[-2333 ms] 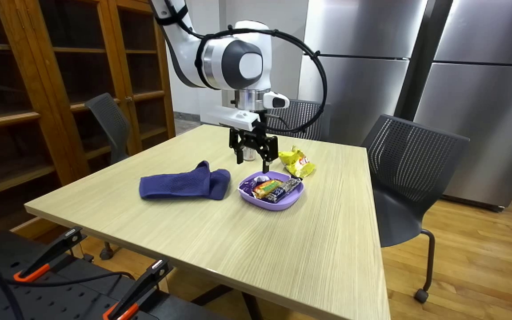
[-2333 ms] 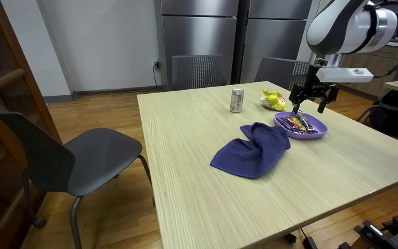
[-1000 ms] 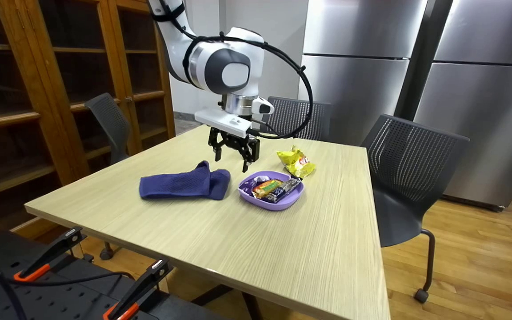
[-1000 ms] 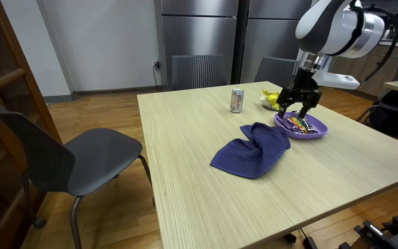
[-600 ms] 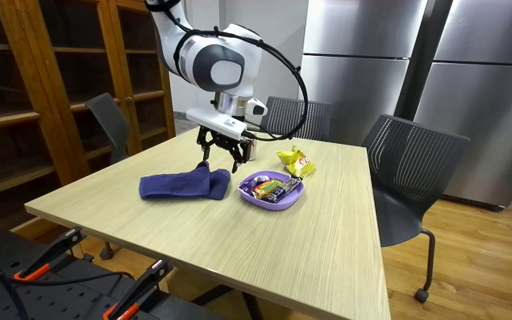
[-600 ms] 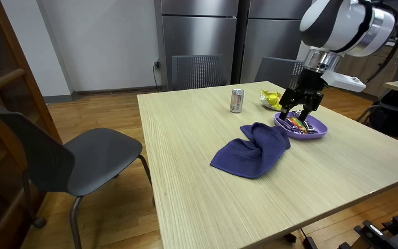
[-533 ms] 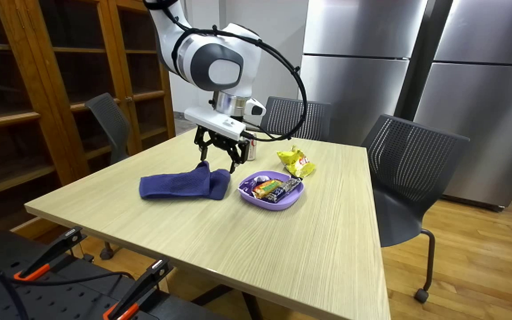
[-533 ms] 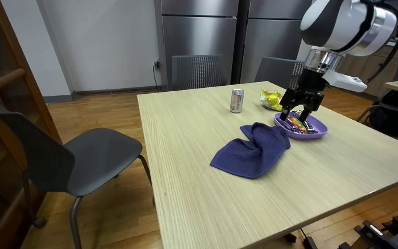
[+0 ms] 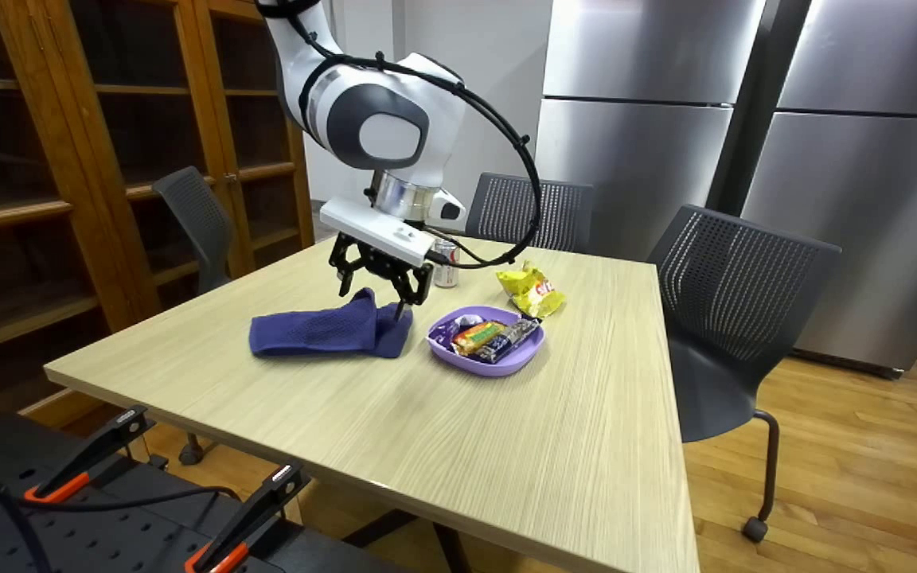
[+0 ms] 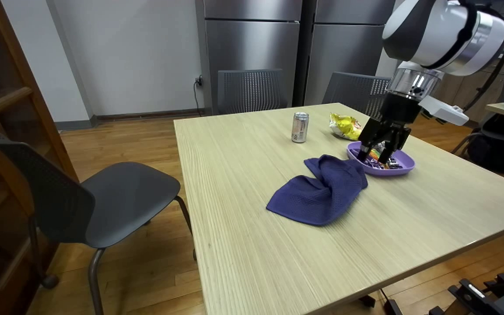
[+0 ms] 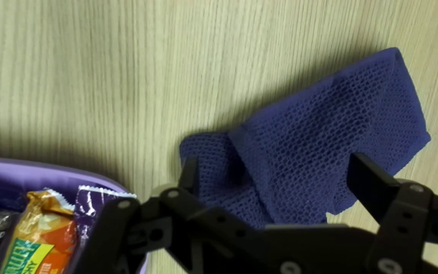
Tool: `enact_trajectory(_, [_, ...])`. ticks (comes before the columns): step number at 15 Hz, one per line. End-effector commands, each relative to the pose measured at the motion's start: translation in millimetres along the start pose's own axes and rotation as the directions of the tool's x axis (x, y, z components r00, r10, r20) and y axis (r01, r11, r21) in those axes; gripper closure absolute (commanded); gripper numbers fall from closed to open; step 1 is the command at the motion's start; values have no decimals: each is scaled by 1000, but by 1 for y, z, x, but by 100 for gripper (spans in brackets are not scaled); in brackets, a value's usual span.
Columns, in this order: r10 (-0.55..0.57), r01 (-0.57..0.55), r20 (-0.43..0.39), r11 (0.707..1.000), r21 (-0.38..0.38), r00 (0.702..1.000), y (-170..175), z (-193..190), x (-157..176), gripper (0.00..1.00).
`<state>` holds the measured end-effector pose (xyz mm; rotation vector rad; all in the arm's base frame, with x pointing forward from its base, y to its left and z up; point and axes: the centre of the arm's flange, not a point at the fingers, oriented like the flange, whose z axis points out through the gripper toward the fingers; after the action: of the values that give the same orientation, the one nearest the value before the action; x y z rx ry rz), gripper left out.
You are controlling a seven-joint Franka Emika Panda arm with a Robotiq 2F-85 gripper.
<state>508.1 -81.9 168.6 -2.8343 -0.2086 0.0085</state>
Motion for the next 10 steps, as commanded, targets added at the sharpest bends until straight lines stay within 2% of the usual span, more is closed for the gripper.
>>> enact_trajectory(1, [-53, 53, 3, 997, 64, 999, 4, 3, -4, 0])
enact_trajectory(10, [-117, 109, 52, 985, 135, 992, 9, 34, 2, 0])
